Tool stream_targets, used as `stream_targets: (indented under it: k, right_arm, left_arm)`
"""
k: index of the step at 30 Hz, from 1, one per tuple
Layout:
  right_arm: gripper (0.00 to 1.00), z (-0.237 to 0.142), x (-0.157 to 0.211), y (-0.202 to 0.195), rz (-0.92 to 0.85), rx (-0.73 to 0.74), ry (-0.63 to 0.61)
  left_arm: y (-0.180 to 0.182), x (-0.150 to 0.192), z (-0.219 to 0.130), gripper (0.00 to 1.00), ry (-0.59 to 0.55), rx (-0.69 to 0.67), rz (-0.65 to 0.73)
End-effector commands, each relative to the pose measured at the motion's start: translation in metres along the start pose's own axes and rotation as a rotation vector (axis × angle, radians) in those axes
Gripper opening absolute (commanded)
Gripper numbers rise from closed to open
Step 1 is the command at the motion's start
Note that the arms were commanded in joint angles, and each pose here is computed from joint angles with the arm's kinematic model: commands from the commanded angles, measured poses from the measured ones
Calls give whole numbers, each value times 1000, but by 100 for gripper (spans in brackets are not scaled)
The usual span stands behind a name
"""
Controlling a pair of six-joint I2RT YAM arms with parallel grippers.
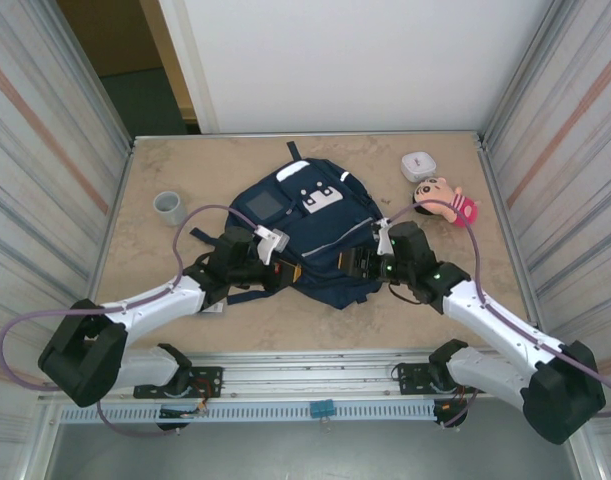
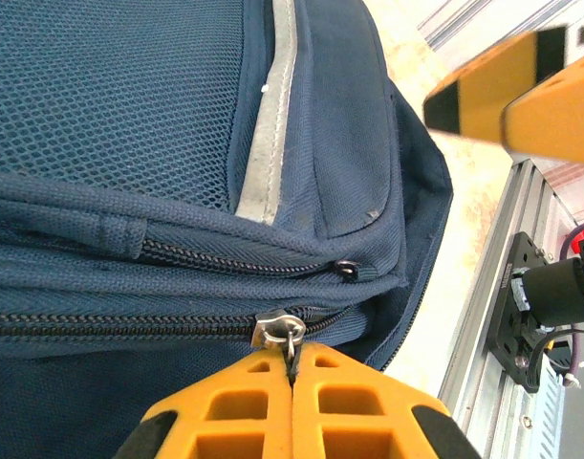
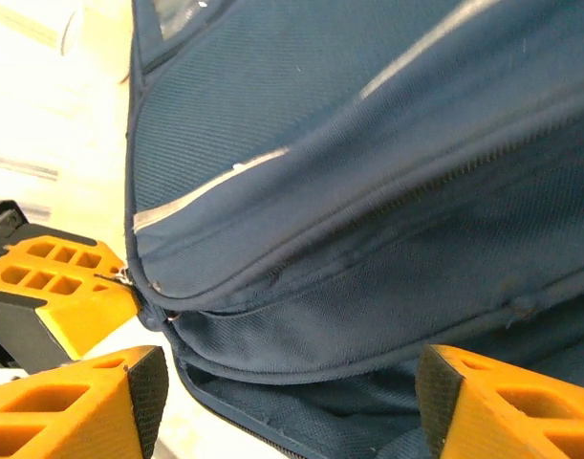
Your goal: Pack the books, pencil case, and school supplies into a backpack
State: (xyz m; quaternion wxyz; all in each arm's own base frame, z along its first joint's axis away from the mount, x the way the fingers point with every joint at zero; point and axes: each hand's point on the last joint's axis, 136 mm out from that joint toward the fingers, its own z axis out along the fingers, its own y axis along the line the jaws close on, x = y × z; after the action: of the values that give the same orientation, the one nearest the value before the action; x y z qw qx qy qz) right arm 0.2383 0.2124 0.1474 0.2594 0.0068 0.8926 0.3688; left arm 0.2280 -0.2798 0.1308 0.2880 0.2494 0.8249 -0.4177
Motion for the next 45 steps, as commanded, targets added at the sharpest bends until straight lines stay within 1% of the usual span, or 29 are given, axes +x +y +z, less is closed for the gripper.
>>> stream_targets:
  k: [1,4,6,14,18,20,21,26,29,31,32,33,35,38,41,45]
  right_arm:
    - [70,7,-16,25,183,-127,-25]
    - [69,17,-21,23,223,-126,-33]
    - [64,23,-27,24,239,-134,-51]
    - [28,44,-47,28,294,-184,-110]
    - [7,45,-59,34,305,-203,-164]
    - [2,43,-65,38,298,-208,-184]
    - [1,43,-68,41,294,-209,-194]
    - [0,45,-77,51,267,-209,-200]
    - [0,45,-76,55,213,-204,-168]
    - [0,38,-75,57,134,-199,-144]
    - [0,35,-73,56,95,-191,-127]
    - [0,31,-72,56,43,-187,-104]
    - [0,21,-68,59,-59,-193,-48]
    - [0,6,-65,66,-211,-200,11]
    - [0,-3,-66,72,-295,-228,60]
    - [0,-7,-76,68,-306,-256,82]
  left_arm:
    - [-19,-25,-3,0,-54,60,66]
    - [-18,-25,-3,0,-54,58,67]
    - [-18,-24,-2,0,-51,60,69]
    - [-24,-20,1,0,-32,75,92]
    - [-33,-17,6,0,-13,92,119]
    - [-41,-16,10,0,1,102,142]
    - [-46,-15,12,0,9,110,159]
    - [-76,-12,22,8,41,170,241]
    - [-86,-11,24,23,61,168,300]
    - [-84,-17,18,35,48,133,338]
    - [-82,-18,15,38,40,111,365]
    - [-80,-20,10,44,28,84,403]
    - [-77,-25,-2,59,-2,37,488]
    - [-71,-31,-16,73,-40,-39,656]
    - [-57,-39,-25,76,-80,-151,827]
    - [-35,-34,-20,78,-37,-249,1033]
